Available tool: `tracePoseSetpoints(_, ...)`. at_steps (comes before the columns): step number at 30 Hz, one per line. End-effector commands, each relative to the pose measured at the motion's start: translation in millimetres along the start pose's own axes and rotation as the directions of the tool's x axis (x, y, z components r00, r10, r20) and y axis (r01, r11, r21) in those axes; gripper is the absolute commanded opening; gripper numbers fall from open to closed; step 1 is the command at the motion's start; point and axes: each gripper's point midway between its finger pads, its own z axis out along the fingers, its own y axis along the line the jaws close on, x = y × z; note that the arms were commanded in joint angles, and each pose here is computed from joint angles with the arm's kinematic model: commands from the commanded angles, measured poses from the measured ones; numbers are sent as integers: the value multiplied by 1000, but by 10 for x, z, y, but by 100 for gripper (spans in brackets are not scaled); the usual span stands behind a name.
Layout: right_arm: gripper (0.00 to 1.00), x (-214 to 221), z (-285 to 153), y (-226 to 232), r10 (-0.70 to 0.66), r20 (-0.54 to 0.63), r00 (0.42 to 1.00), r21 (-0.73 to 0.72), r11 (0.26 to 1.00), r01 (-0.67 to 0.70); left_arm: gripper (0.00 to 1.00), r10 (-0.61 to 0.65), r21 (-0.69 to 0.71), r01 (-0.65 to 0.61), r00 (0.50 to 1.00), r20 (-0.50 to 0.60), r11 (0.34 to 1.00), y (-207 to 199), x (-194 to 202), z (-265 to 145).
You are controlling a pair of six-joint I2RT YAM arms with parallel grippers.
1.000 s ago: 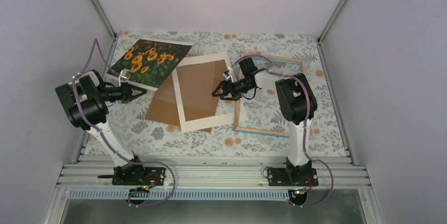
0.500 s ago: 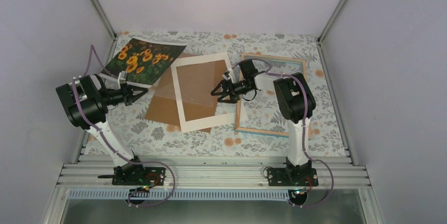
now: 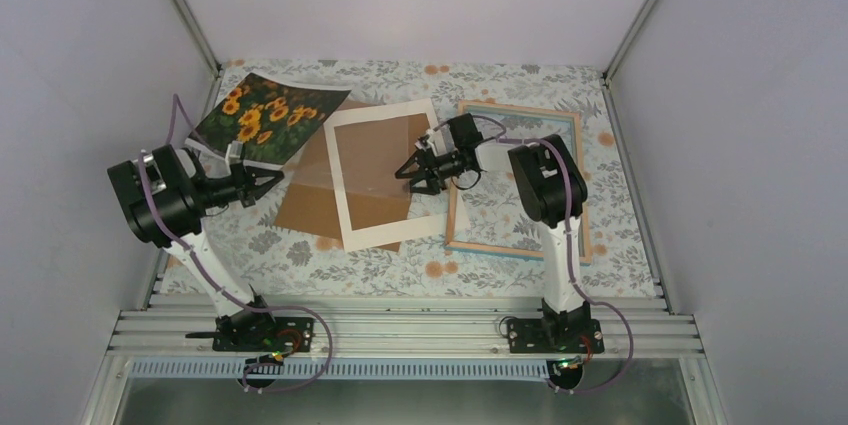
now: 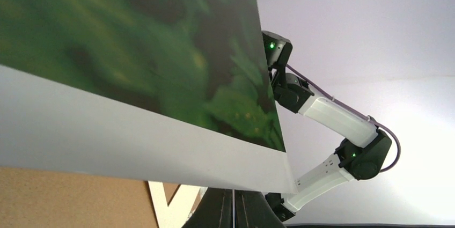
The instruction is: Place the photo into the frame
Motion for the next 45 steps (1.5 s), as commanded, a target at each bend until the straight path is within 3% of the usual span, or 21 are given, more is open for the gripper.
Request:
tracePoseSetpoints(1, 66, -137, 17, 306, -45, -12, 999, -73, 996, 44, 2, 92, 29, -93, 996, 14, 995, -176, 19, 59)
tracePoseSetpoints(9, 34, -197, -168, 356, -48, 39, 998, -55, 997, 50, 2, 162, 37, -160, 982, -98, 986, -280, 233, 311)
tracePoseSetpoints(14, 5, -135, -455, 335, -48, 115, 992, -9, 999, 49, 2, 203, 41, -200, 973, -105, 979, -327, 243, 329)
tracePoseSetpoints(17, 4, -92, -603, 497, -145, 148, 978, 28, 989, 142, 3, 240, 47, -236, 964, -111, 971, -361, 271, 350)
tracePoseSetpoints(18, 4, -63, -663, 617, -190, 161, 968, 39, 982, 186, 6, 243, 49, -239, 963, -116, 970, -366, 277, 364)
tracePoseSetpoints(20, 4, -2, -762, 761, -255, 180, 950, 60, 967, 248, 28, 254, 52, -249, 960, -121, 967, -375, 273, 382)
tracePoseSetpoints(22, 4, 75, -860, 850, -311, 195, 930, 89, 950, 299, 57, 267, 55, -262, 956, -124, 964, -387, 261, 391)
tracePoseSetpoints(23, 4, 108, -923, 862, -335, 207, 919, 109, 942, 318, 64, 276, 55, -271, 953, -125, 961, -394, 253, 394)
tracePoseSetpoints(28, 4, 304, -1287, 724, -385, 253, 887, 195, 919, 343, 79, 369, 64, -363, 919, -139, 930, -533, 241, 430)
tracePoseSetpoints(32, 4, 476, -1671, 659, -444, 270, 854, 292, 883, 367, 81, 484, 15, -495, 841, -242, 869, -583, 268, 536)
tracePoseSetpoints(37, 4, 728, -1891, 562, -525, 192, 829, 435, 803, 408, 81, 653, -89, -719, 670, -352, 690, -574, 164, 692)
tracePoseSetpoints(40, 4, 841, -2030, 410, -539, 147, 829, 550, 742, 384, 81, 693, -131, -774, 618, -372, 619, -605, 105, 818)
tracePoseSetpoints(42, 4, 890, -2117, 300, -542, 120, 832, 618, 696, 365, 82, 726, -154, -820, 562, -396, 551, -610, 83, 950)
tracePoseSetpoints(45, 4, 909, -2237, 245, -572, 82, 816, 685, 627, 370, 84, 784, -200, -897, 442, -437, 394, -607, 66, 1198)
